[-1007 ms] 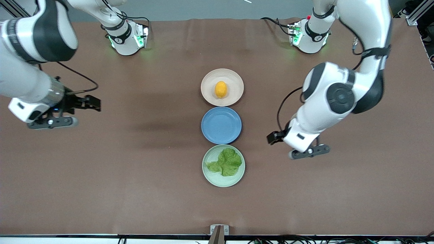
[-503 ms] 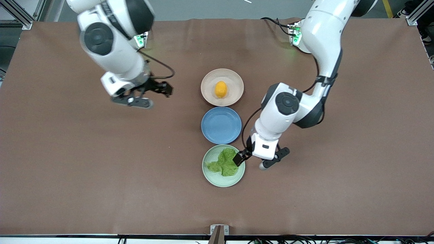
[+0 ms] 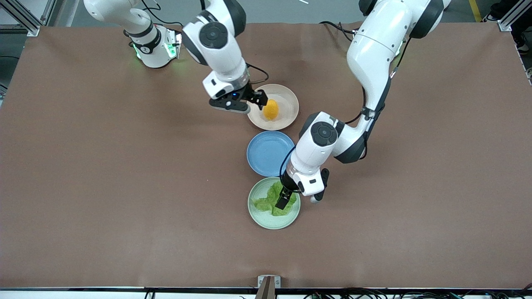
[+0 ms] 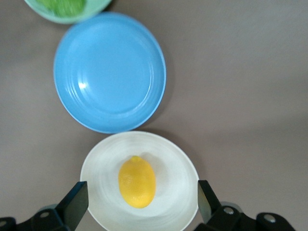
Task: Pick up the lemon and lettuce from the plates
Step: 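Move the right gripper to the lemon while the left gripper reaches the lettuce, then lower both grippers and close them on the lemon and lettuce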
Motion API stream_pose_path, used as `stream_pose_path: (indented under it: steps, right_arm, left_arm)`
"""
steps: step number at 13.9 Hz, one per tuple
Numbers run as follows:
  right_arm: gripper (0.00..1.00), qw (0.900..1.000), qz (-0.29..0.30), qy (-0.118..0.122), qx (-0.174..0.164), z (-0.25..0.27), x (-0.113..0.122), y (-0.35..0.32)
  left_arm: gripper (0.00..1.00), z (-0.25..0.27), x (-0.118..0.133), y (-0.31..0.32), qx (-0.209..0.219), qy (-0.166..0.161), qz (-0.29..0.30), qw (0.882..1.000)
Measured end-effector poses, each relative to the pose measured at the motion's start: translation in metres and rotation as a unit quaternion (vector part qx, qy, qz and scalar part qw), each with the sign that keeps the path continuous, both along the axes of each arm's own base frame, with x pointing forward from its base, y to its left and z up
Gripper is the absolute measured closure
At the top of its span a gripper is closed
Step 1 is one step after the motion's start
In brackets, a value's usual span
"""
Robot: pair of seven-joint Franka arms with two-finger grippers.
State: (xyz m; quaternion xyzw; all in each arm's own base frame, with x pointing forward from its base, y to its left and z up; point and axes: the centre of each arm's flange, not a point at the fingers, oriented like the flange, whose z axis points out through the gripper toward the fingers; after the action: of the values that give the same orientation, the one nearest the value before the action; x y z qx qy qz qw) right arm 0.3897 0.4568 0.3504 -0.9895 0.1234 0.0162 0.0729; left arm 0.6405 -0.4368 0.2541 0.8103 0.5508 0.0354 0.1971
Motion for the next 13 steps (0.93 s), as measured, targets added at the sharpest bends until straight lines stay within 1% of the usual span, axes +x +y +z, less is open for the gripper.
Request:
stream_pose_path:
  steps: [2, 4, 6, 8, 12, 13]
  right_arm:
    - [0.00, 1.000, -0.004, -0.004, -0.001, -0.039, -0.012, 0.020]
    - [0.00, 1.000, -0.026, 0.000, -0.007, -0.068, -0.019, 0.031]
    - [0.00, 0.999, -0.049, 0.006, -0.014, -0.081, -0.023, 0.039]
    - [0.00, 0.998, -0.058, 0.007, -0.023, -0.090, -0.030, 0.047]
    - [0.00, 0.998, -0.049, 0.004, -0.041, -0.109, -0.047, 0.061]
    - [0.00, 0.998, -0.046, 0.004, -0.043, -0.113, -0.050, 0.063]
  left_arm:
    - [0.00, -0.015, 0.000, 0.002, 0.004, 0.009, 0.006, 1.000]
    - [0.00, -0.027, 0.000, 0.003, 0.007, 0.013, 0.007, 1.000]
    - [0.00, -0.037, -0.001, 0.003, 0.009, 0.017, 0.007, 1.000]
    - [0.00, -0.048, -0.003, 0.001, 0.013, 0.022, 0.006, 1.000]
    - [0.00, -0.064, -0.005, 0.001, 0.015, 0.024, 0.005, 1.000]
    - [0.02, -0.067, -0.006, 0.001, 0.015, 0.025, 0.005, 1.000]
